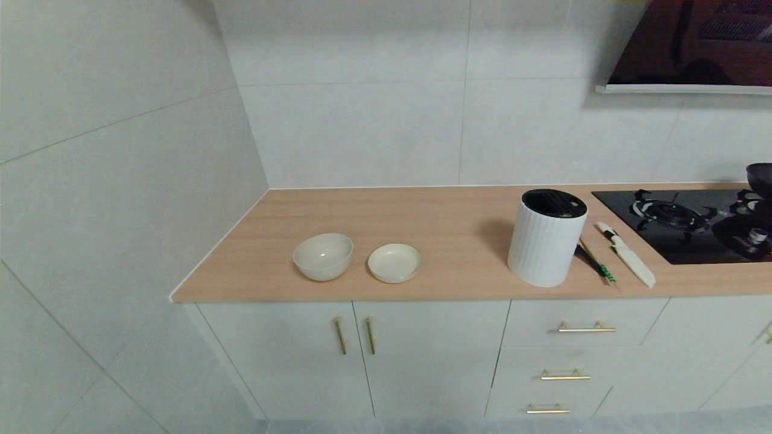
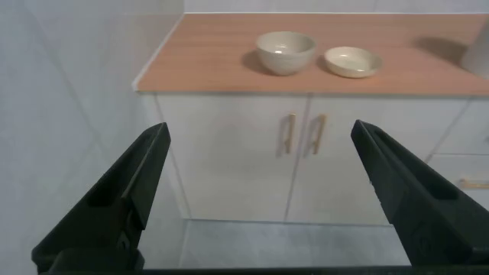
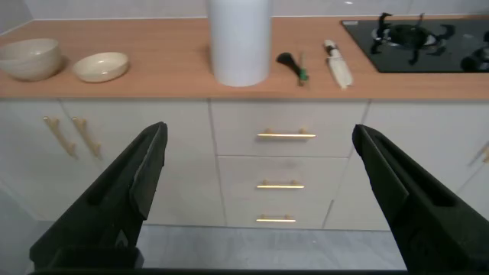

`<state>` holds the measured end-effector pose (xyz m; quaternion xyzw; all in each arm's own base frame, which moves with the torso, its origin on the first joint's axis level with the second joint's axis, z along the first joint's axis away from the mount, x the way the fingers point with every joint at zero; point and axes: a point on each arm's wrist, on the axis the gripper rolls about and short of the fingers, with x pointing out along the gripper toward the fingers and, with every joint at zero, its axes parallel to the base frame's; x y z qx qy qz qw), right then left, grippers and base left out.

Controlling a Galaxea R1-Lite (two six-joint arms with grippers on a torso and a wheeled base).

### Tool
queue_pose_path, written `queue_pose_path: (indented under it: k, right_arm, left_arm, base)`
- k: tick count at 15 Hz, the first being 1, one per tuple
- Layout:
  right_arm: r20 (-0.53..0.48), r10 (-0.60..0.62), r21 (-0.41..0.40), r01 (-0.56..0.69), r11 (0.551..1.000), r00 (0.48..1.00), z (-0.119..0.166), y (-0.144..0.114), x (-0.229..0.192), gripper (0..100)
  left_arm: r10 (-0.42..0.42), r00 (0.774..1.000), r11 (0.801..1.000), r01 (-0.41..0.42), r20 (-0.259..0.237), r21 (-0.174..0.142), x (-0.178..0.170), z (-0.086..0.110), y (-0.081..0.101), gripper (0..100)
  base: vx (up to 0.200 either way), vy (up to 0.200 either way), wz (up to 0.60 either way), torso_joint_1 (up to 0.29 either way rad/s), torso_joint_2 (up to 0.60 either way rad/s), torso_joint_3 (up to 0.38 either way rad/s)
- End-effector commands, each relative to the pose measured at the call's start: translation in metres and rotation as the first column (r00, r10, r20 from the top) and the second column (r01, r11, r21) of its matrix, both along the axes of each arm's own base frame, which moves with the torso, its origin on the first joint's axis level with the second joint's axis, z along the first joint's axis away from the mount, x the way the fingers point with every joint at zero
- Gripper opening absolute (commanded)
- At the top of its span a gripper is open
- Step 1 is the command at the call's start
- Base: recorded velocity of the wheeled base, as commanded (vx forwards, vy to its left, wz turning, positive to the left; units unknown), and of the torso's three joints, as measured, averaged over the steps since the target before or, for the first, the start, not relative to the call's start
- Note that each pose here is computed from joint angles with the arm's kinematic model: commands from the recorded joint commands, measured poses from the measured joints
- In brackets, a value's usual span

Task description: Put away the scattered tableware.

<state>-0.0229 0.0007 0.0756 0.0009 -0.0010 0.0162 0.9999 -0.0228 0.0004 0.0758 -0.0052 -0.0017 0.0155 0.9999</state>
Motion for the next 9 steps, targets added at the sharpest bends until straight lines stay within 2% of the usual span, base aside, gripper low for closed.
queue_pose_path:
  k: [1, 9]
  right_arm:
    - [-0.001, 0.0, 0.0, 0.0, 1.0, 1.0, 0.0, 0.0, 0.0001, 100]
    - [-0.001, 0.0, -0.002, 0.0, 1.0, 1.0, 0.0, 0.0, 0.0001, 100]
  left_arm:
    - [0.001, 1.0, 1.0, -0.001, 0.0, 0.0, 0.0, 0.0, 0.0, 100]
    - [0.001, 1.0, 1.0, -0.001, 0.0, 0.0, 0.0, 0.0, 0.0, 100]
  base:
    - [0.0, 0.2, 0.0, 0.002, 0.01, 0.002]
    - [0.0, 0.2, 0.0, 0.003, 0.0, 0.003]
